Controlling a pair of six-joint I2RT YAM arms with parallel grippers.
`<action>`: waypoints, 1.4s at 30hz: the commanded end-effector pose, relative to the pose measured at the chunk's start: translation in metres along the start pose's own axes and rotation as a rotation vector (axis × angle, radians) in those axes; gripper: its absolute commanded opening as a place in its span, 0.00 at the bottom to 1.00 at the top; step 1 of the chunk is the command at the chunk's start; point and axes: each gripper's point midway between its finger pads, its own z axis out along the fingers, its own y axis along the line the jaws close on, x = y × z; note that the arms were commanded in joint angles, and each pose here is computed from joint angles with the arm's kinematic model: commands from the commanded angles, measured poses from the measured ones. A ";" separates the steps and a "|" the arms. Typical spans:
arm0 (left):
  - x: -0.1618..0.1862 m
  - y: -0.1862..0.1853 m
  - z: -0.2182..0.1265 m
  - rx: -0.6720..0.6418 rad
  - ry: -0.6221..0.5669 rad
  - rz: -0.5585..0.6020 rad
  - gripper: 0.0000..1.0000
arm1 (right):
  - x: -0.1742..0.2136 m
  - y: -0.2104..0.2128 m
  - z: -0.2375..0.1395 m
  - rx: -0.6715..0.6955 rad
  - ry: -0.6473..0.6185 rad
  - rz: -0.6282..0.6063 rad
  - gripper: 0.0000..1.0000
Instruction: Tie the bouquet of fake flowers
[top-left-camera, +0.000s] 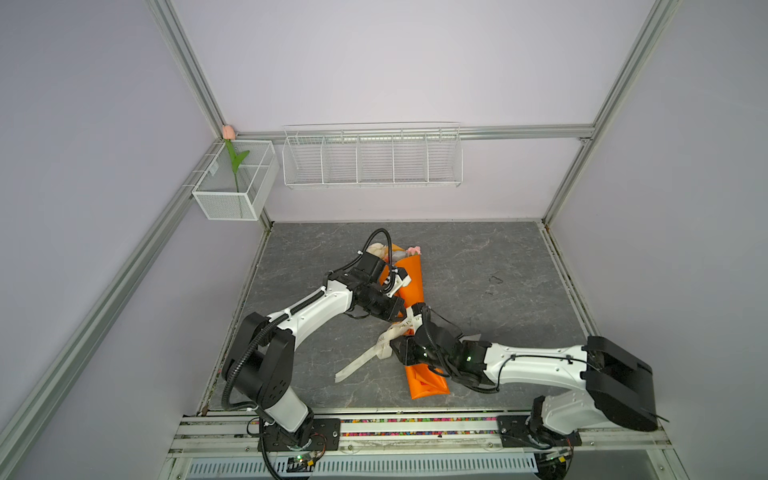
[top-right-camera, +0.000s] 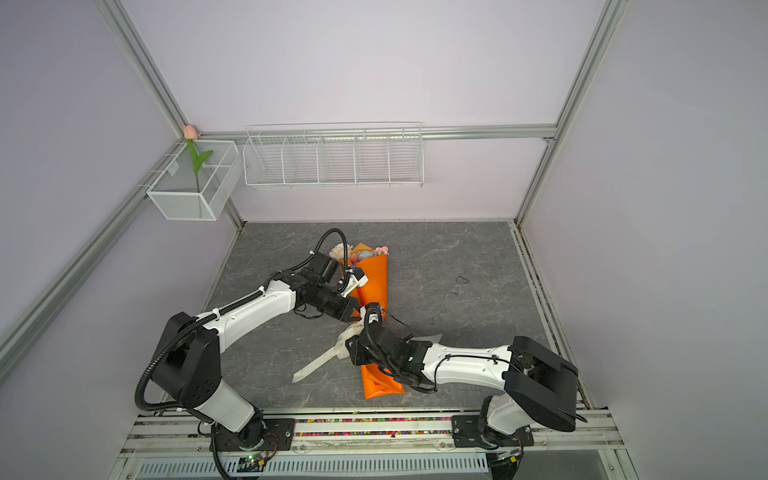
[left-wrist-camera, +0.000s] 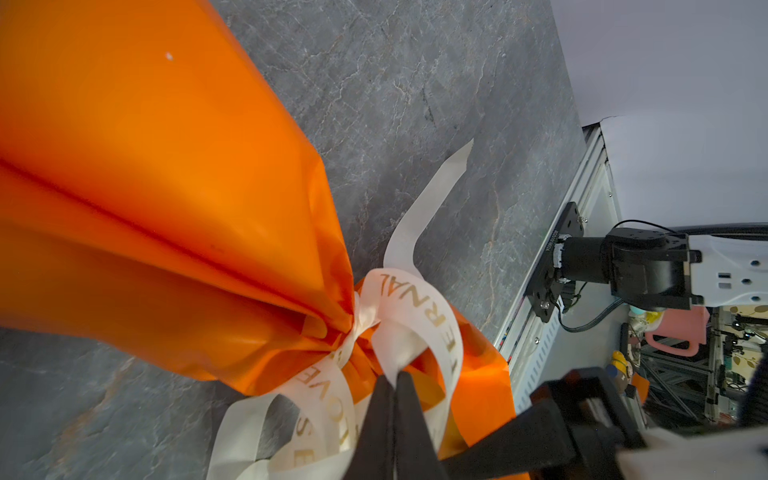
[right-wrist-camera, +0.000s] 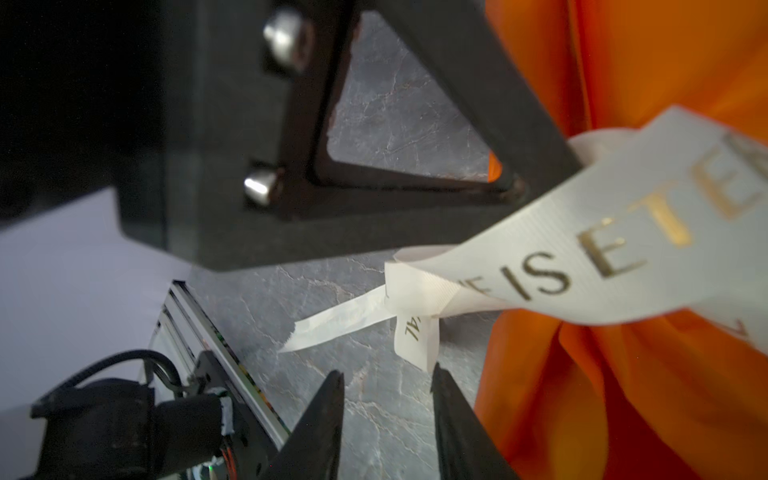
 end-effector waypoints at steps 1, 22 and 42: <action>-0.005 -0.011 -0.002 0.048 0.007 0.020 0.00 | -0.011 0.015 0.008 -0.037 -0.096 0.158 0.43; 0.000 -0.011 0.002 0.060 0.033 0.005 0.00 | 0.004 0.011 0.017 0.234 -0.075 0.583 0.49; 0.001 -0.014 0.001 0.077 0.037 0.005 0.00 | 0.005 -0.002 0.057 0.275 -0.198 0.660 0.46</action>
